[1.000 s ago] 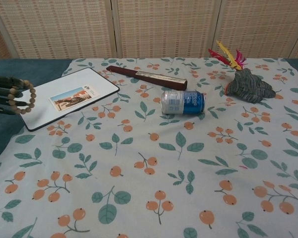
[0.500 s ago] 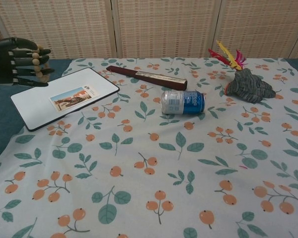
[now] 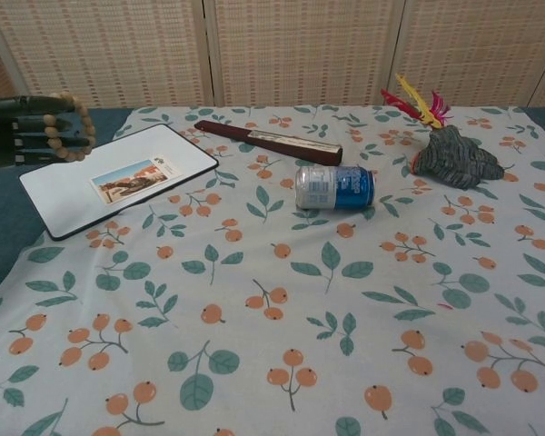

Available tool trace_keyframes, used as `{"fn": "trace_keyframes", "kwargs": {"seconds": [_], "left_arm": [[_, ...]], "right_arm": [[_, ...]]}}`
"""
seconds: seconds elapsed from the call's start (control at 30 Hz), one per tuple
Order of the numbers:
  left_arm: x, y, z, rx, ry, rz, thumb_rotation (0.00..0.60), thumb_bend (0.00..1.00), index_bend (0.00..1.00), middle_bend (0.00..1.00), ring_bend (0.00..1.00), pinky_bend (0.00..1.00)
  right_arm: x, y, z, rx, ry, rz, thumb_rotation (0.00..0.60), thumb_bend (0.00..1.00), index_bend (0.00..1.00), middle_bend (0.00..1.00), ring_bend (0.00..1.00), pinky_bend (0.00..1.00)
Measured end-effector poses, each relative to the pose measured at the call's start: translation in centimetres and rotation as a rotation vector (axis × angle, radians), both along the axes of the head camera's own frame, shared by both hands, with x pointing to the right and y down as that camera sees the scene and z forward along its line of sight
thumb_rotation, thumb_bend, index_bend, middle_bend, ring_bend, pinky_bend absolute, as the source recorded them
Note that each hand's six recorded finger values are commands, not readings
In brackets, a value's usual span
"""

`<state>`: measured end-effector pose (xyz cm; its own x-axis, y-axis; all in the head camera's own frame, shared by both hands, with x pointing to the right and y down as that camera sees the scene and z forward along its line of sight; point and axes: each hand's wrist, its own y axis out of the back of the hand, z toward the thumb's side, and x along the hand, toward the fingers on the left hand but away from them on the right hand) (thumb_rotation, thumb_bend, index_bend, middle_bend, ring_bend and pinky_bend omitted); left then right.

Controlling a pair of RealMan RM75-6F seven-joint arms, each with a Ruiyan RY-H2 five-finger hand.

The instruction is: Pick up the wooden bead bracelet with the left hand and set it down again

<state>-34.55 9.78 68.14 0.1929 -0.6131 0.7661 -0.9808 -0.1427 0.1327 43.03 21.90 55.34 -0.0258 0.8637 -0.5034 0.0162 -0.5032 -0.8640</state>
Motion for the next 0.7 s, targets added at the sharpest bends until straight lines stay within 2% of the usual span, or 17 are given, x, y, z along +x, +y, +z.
{"fn": "trace_keyframes", "kwargs": {"seconds": [0.1,0.2,0.33,0.43,0.6,0.7], "left_arm": [[0.04,0.22,0.13,-0.004,-0.002,-0.002,0.424,0.41,0.6,0.68,0.34,0.01],[0.16,0.41,0.2,-0.007,-0.008,0.009,0.346,0.41,0.61,0.67,0.34,0.01],[0.48,0.61,0.18,-0.009,-0.012,0.028,0.197,0.41,0.6,0.66,0.34,0.0],[0.67,0.65,0.15,-0.007,-0.017,0.041,0.182,0.43,0.6,0.66,0.34,0.0],[0.79,0.99,0.31,-0.007,-0.039,0.077,0.167,0.51,0.62,0.66,0.34,0.0],[0.92,1.05,0.28,-0.003,-0.047,0.097,0.158,0.52,0.62,0.66,0.34,0.0]], "right_arm": [[-0.02,0.01,-0.02,0.0,0.001,0.0,0.448,0.14,0.0,0.0,0.0,0.0],[-0.01,0.02,-0.02,0.0,0.003,0.0,0.449,0.14,0.0,0.0,0.0,0.0],[0.04,0.02,-0.05,0.0,0.004,0.002,0.448,0.14,0.0,0.0,0.0,0.0],[0.07,-0.02,-0.15,0.004,0.004,0.004,0.448,0.14,0.0,0.0,0.0,0.0],[0.19,-0.08,-0.3,0.012,0.003,0.008,0.449,0.14,0.0,0.0,0.0,0.0],[0.19,-0.08,-0.29,0.011,0.003,0.007,0.448,0.14,0.0,0.0,0.0,0.0]]}}
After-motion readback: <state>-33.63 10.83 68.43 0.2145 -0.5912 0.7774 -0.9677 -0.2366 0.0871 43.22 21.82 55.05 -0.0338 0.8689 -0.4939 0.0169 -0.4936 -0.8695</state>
